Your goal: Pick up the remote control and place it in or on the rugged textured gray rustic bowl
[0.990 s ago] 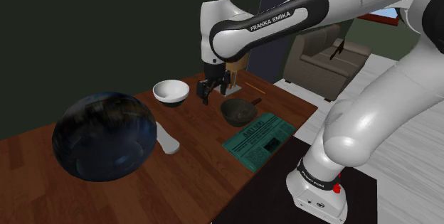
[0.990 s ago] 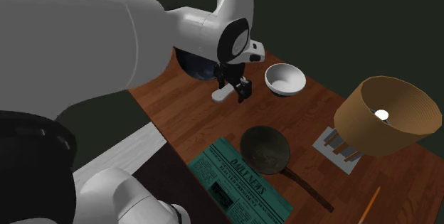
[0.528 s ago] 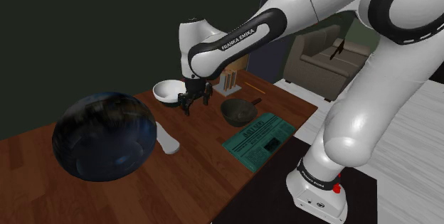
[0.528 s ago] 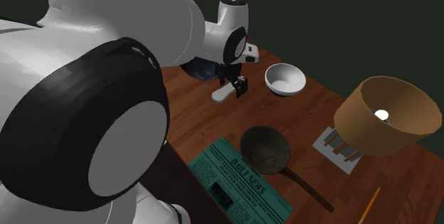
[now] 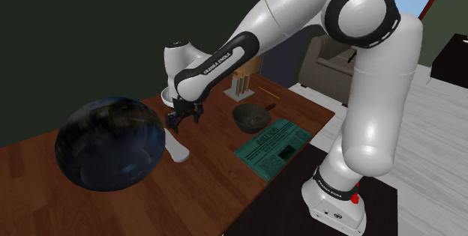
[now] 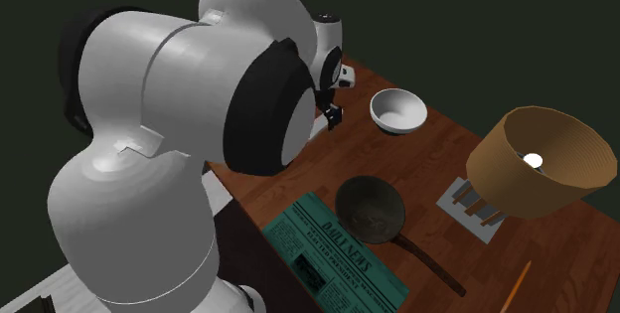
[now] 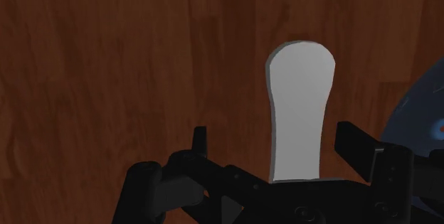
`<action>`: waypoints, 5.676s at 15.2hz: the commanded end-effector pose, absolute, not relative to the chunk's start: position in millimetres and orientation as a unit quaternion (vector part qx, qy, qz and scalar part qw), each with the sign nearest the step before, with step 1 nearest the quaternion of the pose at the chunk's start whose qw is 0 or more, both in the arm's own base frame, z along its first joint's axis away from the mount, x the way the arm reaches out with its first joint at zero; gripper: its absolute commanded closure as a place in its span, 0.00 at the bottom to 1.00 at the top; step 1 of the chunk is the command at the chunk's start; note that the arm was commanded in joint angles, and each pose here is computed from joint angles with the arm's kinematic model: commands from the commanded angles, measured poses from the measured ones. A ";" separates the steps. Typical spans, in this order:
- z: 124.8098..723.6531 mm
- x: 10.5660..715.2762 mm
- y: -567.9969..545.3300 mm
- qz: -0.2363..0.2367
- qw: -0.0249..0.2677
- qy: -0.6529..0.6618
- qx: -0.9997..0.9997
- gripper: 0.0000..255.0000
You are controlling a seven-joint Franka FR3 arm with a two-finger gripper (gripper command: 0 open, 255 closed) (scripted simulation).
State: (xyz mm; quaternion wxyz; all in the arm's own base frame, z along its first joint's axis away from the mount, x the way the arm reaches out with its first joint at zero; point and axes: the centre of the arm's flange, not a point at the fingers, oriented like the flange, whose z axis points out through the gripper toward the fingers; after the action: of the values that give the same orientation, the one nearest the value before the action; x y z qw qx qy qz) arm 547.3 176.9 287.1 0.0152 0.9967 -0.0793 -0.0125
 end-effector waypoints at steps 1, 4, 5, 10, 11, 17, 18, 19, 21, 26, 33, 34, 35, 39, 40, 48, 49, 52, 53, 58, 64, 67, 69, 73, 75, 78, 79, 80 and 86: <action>270.2 562.1 188.9 -0.011 0.013 -0.082 0.996 0.00; 245.0 585.7 206.6 -0.008 0.011 -0.086 0.996 0.00; 236.7 593.6 212.4 -0.007 0.010 -0.087 0.996 0.00; 211.0 602.7 219.1 -0.006 0.009 -0.088 0.996 0.00; 205.8 602.7 219.0 -0.006 0.009 -0.088 0.996 0.00; 186.9 602.4 218.6 -0.006 0.009 -0.088 0.996 0.00; 186.9 602.4 218.6 -0.006 0.009 -0.088 0.996 0.00; 186.9 602.4 218.6 -0.006 0.009 -0.088 0.996 0.00; 186.9 602.4 218.6 -0.006 0.009 -0.088 0.996 0.00; 186.8 602.5 218.6 -0.006 0.009 -0.088 0.996 1.00; 192.2 602.4 218.6 -0.006 0.009 -0.088 0.996 1.00; 197.4 602.3 218.6 -0.006 0.009 -0.088 0.996 1.00; 202.7 602.3 218.6 -0.006 0.009 -0.088 0.996 1.00; 223.8 602.4 218.6 -0.006 0.009 -0.088 0.996 1.00; 229.1 602.4 218.6 -0.006 0.009 -0.088 0.996 1.00; 271.3 602.4 218.6 -0.006 0.009 -0.088 0.996 1.00; 276.6 602.4 218.6 -0.006 0.009 -0.088 0.996 1.00; 292.5 602.4 218.6 -0.006 0.009 -0.088 0.996 1.00; 297.7 602.4 218.6 -0.006 0.009 -0.088 0.996 1.00; 324.1 602.4 218.6 -0.006 0.009 -0.088 0.996 1.00; 355.8 602.4 218.6 -0.006 0.009 -0.088 0.996 1.00; 358.0 588.4 196.3 -0.006 0.009 -0.088 0.996 1.00; 358.4 574.3 173.9 -0.006 0.009 -0.088 0.996 1.00; 359.2 546.3 129.2 -0.006 0.009 -0.088 0.996 1.00; 359.5 532.2 106.9 -0.006 0.009 -0.088 0.996 1.00; 360.1 511.2 73.3 -0.006 0.009 -0.088 0.996 1.00; 360.3 504.2 62.1 -0.006 0.009 -0.088 0.996 1.00; 360.5 497.2 51.0 -0.006 0.009 -0.088 0.996 1.00; 361.6 455.1 -16.1 -0.006 0.009 -0.088 0.996 1.00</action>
State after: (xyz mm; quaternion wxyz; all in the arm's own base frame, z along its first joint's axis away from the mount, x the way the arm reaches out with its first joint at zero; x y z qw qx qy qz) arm 460.0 -4.9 362.4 0.0095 0.9960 -0.0890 -0.0064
